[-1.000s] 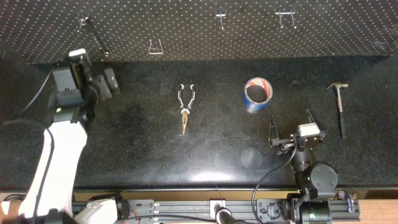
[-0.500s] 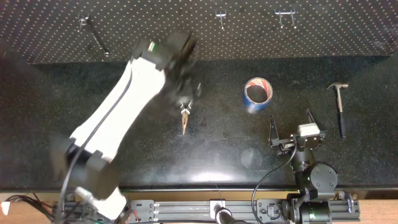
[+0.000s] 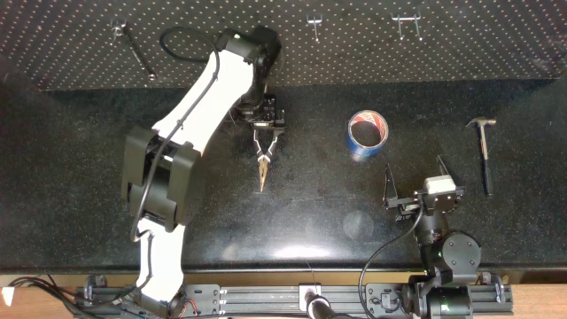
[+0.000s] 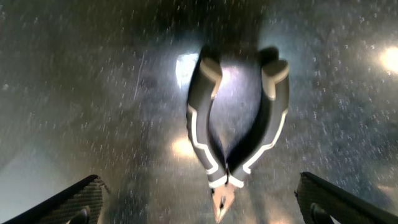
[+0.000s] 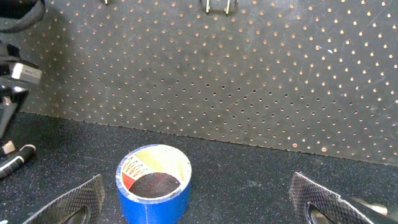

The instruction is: Place Tools Onto Pegboard

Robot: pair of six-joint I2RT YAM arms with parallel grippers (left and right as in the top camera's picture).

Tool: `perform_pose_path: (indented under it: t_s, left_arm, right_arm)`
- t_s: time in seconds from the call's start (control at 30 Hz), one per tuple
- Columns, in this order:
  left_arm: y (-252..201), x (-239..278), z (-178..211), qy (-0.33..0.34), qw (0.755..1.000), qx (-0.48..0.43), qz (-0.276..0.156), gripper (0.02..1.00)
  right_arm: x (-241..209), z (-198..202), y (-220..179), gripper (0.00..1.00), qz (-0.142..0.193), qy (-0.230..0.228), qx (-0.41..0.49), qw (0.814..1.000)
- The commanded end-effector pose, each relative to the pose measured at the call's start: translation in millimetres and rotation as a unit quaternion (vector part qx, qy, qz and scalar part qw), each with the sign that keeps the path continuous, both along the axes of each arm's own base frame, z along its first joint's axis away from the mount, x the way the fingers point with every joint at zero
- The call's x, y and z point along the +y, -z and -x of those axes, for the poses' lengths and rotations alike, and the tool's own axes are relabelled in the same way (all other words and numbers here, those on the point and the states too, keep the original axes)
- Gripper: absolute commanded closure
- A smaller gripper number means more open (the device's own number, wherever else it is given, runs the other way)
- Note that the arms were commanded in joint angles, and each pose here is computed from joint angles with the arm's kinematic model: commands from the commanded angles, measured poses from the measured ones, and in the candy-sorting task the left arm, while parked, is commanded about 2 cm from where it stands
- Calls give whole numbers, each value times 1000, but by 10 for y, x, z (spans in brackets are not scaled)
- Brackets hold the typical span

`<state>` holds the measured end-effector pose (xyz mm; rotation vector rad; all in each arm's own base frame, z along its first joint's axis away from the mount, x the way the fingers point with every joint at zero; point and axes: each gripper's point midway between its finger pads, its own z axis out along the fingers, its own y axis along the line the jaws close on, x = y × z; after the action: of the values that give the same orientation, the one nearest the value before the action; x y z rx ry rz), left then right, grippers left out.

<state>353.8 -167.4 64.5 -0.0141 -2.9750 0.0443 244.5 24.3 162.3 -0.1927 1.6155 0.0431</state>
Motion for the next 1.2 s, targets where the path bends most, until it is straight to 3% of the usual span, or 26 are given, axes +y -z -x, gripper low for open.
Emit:
perform_pose_path:
  t_s: [0.03, 0.4, 0.67, 1.1, 1.2]
  left_arm:
    - [121, -265, 24, 37, 999, -12, 16, 25]
    - [299, -220, 156, 40, 999, 11, -12, 23]
    - [444, -158, 48, -19, 1000, 8, -3, 23]
    - [581, -181, -60, -30, 1000, -3, 3, 18]
    - [591, -193, -53, -30, 1000, -1, 4, 119]
  right_arm:
    - [18, 2, 15, 25, -4, -4, 0, 1000]
    - [18, 2, 15, 27, -4, -4, 0, 1000]
    - [18, 2, 15, 25, -4, -4, 0, 1000]
    - [18, 2, 15, 25, -4, -4, 0, 1000]
    - [18, 2, 15, 25, -4, -4, 0, 1000]
